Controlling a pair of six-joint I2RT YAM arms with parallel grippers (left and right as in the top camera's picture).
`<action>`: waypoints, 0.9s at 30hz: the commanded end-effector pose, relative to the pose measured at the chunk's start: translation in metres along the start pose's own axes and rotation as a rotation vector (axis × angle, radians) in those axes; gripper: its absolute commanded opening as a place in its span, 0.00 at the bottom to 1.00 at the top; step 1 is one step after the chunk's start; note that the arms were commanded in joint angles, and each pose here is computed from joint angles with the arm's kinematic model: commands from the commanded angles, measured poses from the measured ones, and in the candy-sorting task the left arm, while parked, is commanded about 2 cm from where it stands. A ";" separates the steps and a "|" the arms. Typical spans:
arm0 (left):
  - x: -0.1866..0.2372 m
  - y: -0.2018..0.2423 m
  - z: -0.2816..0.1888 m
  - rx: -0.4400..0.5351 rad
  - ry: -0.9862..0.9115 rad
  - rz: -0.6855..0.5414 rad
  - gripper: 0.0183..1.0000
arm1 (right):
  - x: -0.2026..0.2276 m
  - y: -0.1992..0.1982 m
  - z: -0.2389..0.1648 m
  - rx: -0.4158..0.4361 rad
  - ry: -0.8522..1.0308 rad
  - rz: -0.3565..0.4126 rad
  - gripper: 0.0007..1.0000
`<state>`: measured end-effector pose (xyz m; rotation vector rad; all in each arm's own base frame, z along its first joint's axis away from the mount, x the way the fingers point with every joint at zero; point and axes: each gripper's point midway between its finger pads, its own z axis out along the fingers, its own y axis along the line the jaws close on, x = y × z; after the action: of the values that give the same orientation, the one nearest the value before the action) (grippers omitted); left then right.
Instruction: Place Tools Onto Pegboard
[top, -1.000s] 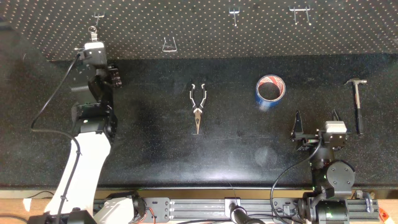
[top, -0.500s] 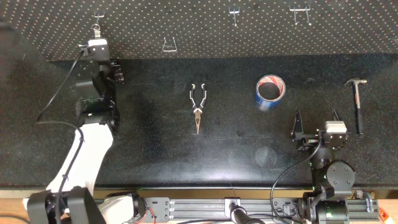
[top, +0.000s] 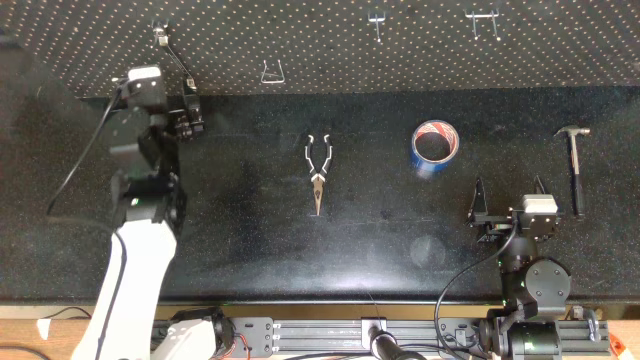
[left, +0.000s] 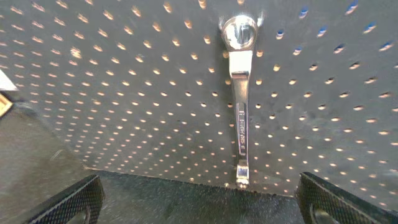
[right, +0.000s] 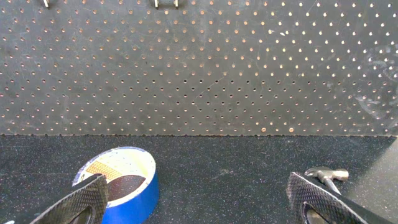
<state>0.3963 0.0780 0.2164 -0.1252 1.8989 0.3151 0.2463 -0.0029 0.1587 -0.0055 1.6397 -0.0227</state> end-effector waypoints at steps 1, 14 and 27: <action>-0.005 0.014 -0.064 -0.027 -0.073 -0.012 1.00 | 0.002 -0.003 0.000 0.013 0.002 -0.007 0.93; 0.002 -0.008 -0.126 0.152 -0.085 -0.005 1.00 | 0.002 -0.003 0.000 0.013 0.002 -0.007 0.93; -0.005 -0.068 -0.141 0.541 -0.017 -0.385 1.00 | 0.002 -0.003 0.000 0.013 0.002 -0.007 0.93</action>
<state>0.2847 -0.0276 0.2559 0.0553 1.8201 -0.3272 0.2463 -0.0029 0.1587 -0.0055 1.6397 -0.0227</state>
